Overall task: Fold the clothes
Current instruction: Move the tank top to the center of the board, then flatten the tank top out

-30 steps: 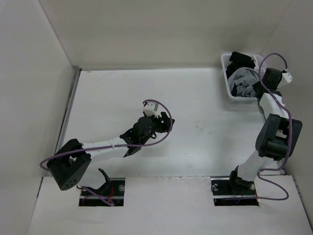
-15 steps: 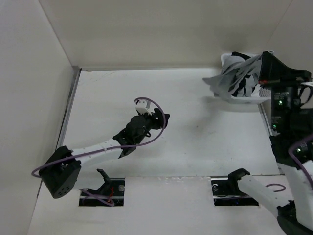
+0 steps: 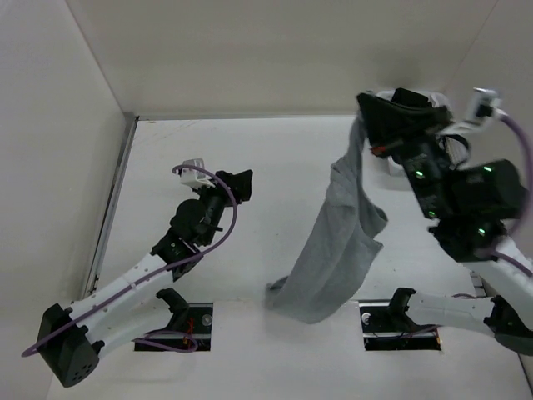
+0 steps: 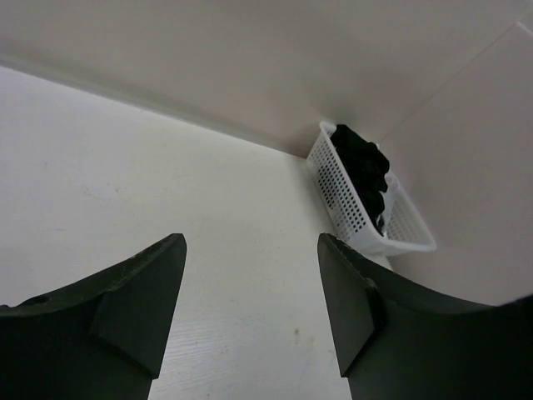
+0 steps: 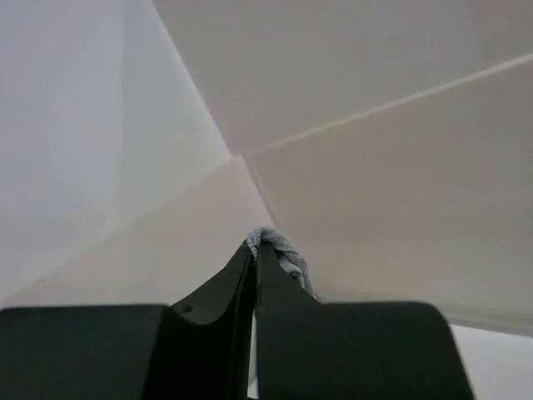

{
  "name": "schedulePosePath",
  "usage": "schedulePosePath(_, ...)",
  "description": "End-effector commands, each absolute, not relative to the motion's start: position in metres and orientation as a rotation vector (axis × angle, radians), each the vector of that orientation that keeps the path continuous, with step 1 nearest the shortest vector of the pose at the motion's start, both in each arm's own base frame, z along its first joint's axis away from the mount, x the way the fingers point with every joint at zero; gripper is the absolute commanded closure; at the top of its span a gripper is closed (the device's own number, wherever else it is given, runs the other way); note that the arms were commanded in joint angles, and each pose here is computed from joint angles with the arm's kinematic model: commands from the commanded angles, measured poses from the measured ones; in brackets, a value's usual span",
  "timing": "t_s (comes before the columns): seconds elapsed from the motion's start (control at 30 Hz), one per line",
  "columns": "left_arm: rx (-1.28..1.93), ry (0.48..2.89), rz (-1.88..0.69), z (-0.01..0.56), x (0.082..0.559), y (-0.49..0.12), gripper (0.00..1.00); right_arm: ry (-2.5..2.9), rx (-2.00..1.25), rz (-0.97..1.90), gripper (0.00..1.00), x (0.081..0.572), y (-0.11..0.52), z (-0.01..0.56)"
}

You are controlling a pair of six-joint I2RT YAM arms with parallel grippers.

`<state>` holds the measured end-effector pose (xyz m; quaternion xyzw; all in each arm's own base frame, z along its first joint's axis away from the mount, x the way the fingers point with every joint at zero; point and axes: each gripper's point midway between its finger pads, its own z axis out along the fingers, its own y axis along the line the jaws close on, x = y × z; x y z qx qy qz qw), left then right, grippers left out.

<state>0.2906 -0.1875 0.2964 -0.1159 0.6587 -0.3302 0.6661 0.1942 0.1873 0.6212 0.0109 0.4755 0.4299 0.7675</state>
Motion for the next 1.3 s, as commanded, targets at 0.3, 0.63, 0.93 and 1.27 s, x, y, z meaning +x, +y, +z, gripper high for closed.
schedulePosePath(0.3,-0.170,1.760,-0.578,0.199,0.290,-0.192,0.50,1.562,0.065,0.684,0.98,0.522,0.322,0.431)
schedulePosePath(0.63,0.207,1.978,-0.387,0.133,0.258,-0.254,0.67,1.660,0.187,0.594,0.55,0.527,0.249,0.391)
schedulePosePath(0.93,0.234,2.046,-0.229,0.096,0.249,-0.251,0.62,1.899,0.282,0.672,0.84,0.369,0.215,0.224)
schedulePosePath(1.27,0.205,2.142,-0.261,0.067,0.220,-0.256,0.63,2.055,0.345,0.706,0.53,0.296,0.198,0.127)
